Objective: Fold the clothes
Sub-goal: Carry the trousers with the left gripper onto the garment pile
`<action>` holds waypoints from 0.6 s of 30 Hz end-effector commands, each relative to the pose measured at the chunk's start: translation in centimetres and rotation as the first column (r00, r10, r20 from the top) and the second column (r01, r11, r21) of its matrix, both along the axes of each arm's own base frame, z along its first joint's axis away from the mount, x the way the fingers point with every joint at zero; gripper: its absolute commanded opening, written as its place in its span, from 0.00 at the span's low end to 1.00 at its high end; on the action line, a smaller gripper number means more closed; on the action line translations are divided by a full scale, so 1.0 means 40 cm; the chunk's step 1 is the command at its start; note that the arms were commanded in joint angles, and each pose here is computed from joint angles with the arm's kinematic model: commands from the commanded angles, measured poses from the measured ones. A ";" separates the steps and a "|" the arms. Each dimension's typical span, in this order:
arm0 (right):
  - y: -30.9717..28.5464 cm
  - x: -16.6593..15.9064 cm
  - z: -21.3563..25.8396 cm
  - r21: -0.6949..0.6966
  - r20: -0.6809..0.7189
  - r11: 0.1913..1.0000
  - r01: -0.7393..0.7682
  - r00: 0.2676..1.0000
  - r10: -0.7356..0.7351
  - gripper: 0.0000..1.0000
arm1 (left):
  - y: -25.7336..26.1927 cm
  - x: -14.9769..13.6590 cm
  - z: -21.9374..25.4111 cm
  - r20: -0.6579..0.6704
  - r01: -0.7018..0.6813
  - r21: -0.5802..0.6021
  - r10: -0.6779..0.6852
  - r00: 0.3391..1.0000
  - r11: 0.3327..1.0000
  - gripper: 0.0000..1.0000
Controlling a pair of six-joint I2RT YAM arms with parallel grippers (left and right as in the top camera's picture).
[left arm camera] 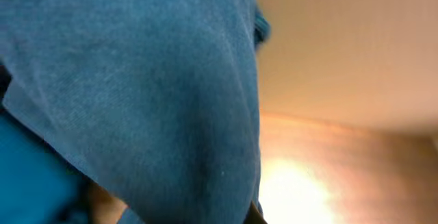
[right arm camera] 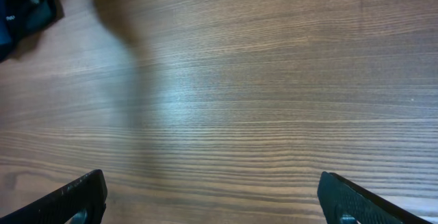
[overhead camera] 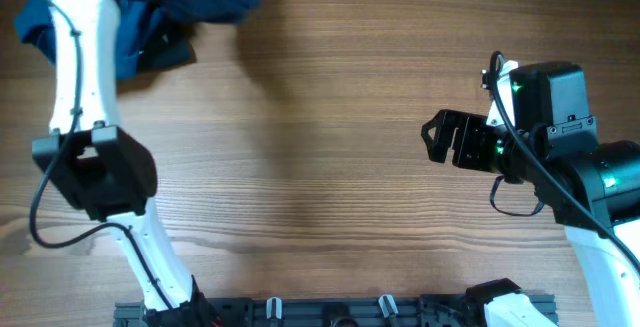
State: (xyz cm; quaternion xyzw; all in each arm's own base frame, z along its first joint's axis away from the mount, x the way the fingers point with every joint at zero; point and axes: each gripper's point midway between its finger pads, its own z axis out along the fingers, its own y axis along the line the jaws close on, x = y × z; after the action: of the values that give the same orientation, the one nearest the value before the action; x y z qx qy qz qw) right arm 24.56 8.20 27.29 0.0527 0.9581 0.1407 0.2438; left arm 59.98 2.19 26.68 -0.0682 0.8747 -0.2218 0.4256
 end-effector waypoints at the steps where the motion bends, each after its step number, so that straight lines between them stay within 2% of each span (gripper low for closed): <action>1: -0.011 0.004 0.009 -0.028 0.019 1.000 -0.002 1.000 0.002 1.00 | 0.177 -0.023 0.126 0.115 -0.126 0.042 0.120 0.986 0.991 0.04; 6: -0.010 0.005 0.009 -0.028 0.020 1.000 -0.001 1.000 0.002 0.99 | 0.357 -0.068 0.105 0.084 -0.247 0.037 0.243 0.966 0.968 0.04; 11: -0.011 0.002 0.007 -0.028 0.014 1.000 0.000 1.000 0.000 0.99 | 0.498 -0.120 0.100 0.068 -0.353 0.019 0.351 0.934 0.936 0.09; 18: -0.013 -0.006 0.002 -0.019 -0.007 1.000 0.021 1.000 -0.021 0.99 | 0.612 -0.174 0.043 -0.021 -0.462 -0.042 0.462 0.887 0.886 0.23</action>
State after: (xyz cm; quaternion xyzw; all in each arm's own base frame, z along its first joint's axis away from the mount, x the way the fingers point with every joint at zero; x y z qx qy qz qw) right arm 24.31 8.13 27.13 0.0537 0.9597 0.1391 0.2381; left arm 54.05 25.02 26.90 -0.2610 0.8430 -0.1388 0.4494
